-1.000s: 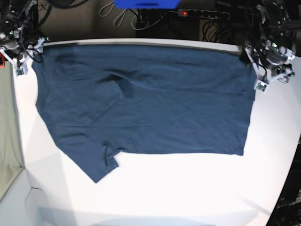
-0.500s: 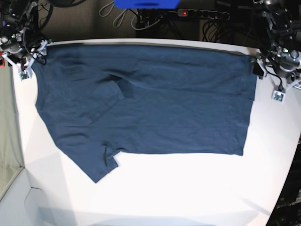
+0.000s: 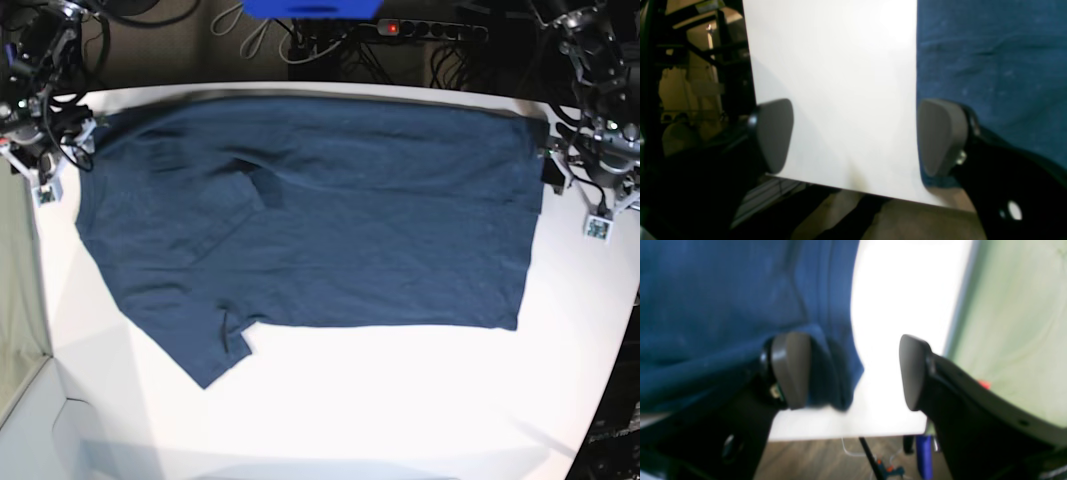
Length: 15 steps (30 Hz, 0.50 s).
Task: Layout the t-shirt on the table in an organized manner, then fold the t-shirt properly
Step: 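Release and move both grippers to grasp the shirt's hem corners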
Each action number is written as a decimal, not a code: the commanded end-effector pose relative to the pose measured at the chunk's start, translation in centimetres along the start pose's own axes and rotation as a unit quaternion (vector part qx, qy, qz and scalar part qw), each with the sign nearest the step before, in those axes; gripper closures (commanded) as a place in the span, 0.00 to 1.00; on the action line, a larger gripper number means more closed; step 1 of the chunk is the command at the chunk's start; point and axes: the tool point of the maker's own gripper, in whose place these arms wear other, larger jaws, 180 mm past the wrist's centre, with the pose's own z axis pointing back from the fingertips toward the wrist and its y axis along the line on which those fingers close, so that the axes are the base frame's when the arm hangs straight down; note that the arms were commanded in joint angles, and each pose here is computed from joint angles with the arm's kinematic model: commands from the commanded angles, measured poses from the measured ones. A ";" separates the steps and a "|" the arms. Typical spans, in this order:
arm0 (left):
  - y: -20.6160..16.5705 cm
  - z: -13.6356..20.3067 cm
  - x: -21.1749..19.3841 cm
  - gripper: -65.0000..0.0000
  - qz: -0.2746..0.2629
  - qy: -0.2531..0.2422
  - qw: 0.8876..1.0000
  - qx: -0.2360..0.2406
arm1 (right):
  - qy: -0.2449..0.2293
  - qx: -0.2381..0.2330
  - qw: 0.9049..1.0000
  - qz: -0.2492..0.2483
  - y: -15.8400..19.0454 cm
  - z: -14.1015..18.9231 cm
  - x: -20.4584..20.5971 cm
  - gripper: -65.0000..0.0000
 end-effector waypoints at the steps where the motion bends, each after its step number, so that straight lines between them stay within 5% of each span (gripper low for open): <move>1: 1.2 0.4 1.9 0.13 0.002 -0.029 0.999 0.016 | -0.034 -0.015 0.999 0.001 -1.2 0.5 2.3 0.35; 8: 1.8 0.5 3.5 0.13 0.011 -0.047 0.999 0.024 | -0.058 -0.032 0.998 0.013 -2.9 0.9 4.8 0.35; 15: 2.9 0.5 6.7 0.13 0.025 -0.085 0.995 0.035 | -0.087 -0.006 0.995 0.052 -0.6 0.3 8.4 0.35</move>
